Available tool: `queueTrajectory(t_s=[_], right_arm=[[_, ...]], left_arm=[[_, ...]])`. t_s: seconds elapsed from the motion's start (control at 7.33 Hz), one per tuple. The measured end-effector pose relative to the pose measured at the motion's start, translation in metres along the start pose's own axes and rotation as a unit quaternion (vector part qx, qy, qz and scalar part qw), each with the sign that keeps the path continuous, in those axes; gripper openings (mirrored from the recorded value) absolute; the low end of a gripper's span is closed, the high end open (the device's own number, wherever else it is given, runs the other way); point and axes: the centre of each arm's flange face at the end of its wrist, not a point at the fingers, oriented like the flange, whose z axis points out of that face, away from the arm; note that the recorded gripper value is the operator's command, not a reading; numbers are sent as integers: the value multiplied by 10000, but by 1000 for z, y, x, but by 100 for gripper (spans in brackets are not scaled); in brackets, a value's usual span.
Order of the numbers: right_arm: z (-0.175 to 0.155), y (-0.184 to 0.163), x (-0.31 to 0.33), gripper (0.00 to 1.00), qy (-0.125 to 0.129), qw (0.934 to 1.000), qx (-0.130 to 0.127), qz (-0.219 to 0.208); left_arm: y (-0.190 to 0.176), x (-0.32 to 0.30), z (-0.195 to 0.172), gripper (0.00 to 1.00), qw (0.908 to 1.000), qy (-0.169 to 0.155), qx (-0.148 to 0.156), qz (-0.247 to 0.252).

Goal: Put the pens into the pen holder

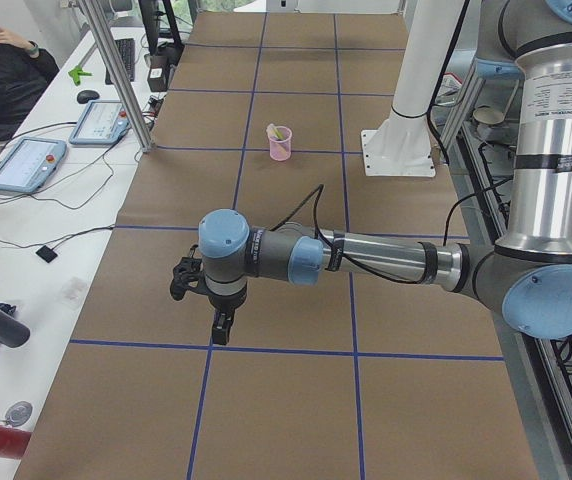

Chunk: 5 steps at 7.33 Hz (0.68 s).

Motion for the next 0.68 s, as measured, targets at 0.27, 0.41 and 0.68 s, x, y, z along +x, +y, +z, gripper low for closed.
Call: queueTrajectory(t_s=[0.27, 0.41, 0.68], right_arm=[[-1, -1, -1, 99, 0, 10000, 9, -9], [-2, -2, -2, 99, -2, 10000, 19, -18], [-3, -2, -4, 99, -44, 10000, 21, -19]], left_arm=[[-1, 0, 1, 100, 10000, 2, -7, 1], [-1, 0, 1, 100, 10000, 3, -11, 0], [-2, 1, 1, 100, 10000, 0, -10, 2]])
